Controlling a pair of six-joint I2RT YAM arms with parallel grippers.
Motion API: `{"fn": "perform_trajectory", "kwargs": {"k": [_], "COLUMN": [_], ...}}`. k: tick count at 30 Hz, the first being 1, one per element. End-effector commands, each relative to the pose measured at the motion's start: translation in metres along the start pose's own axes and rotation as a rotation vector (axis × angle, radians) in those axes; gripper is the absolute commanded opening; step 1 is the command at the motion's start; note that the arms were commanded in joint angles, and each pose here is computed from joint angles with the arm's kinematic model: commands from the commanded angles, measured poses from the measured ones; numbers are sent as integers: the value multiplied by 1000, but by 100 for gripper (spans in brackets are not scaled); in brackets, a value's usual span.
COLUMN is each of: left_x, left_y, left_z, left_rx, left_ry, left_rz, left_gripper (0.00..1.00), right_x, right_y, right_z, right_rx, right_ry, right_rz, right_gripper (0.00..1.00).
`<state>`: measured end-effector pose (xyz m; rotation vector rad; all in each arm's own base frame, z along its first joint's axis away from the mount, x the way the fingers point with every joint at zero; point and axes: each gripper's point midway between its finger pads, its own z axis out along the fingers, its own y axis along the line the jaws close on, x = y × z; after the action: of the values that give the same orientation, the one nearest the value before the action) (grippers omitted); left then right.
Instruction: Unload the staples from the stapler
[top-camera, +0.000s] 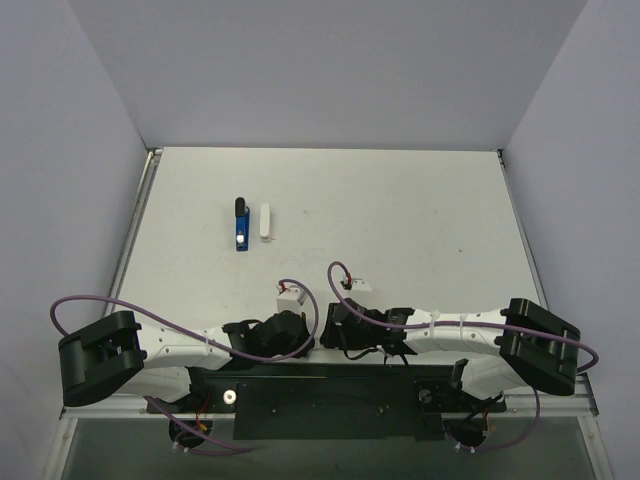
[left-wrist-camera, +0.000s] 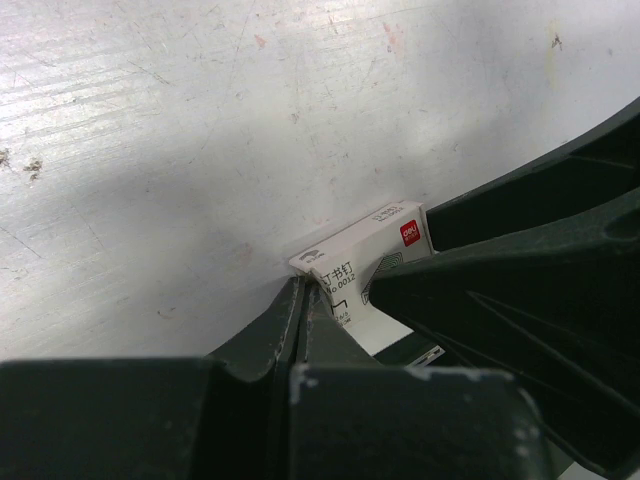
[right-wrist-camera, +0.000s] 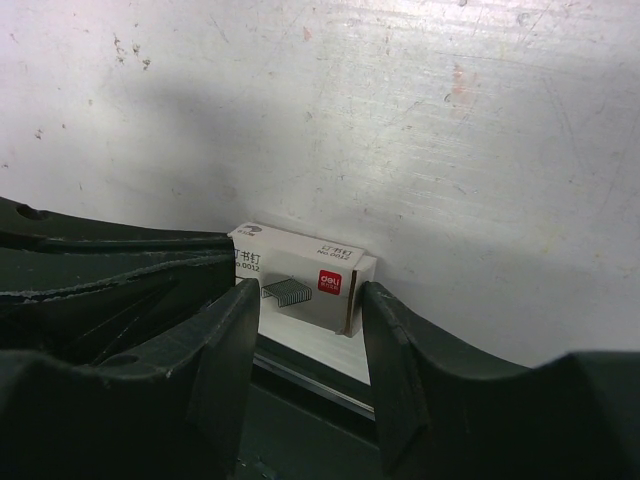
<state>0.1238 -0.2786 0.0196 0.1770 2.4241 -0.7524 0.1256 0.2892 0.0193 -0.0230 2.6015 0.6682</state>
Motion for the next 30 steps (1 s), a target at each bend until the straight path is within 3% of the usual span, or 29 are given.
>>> {"fn": "perform_trajectory", "kwargs": {"k": [1, 17, 30], "left_x": [6, -1, -27], "left_y": [5, 1, -6], "left_z": [2, -6, -26], "left_rx": [-21, -6, -20], "left_ry": [24, 4, -61], "left_rz": [12, 16, 35], "left_gripper": [0, 0, 3], "right_x": [-5, -28, -64], "right_y": [22, -9, -35], "right_z": [-1, -21, -47], "right_rx": [-73, 59, 172], "right_ry": [-11, -119, -221], "right_rz": [16, -46, -104], "right_gripper": [41, 42, 67]}}
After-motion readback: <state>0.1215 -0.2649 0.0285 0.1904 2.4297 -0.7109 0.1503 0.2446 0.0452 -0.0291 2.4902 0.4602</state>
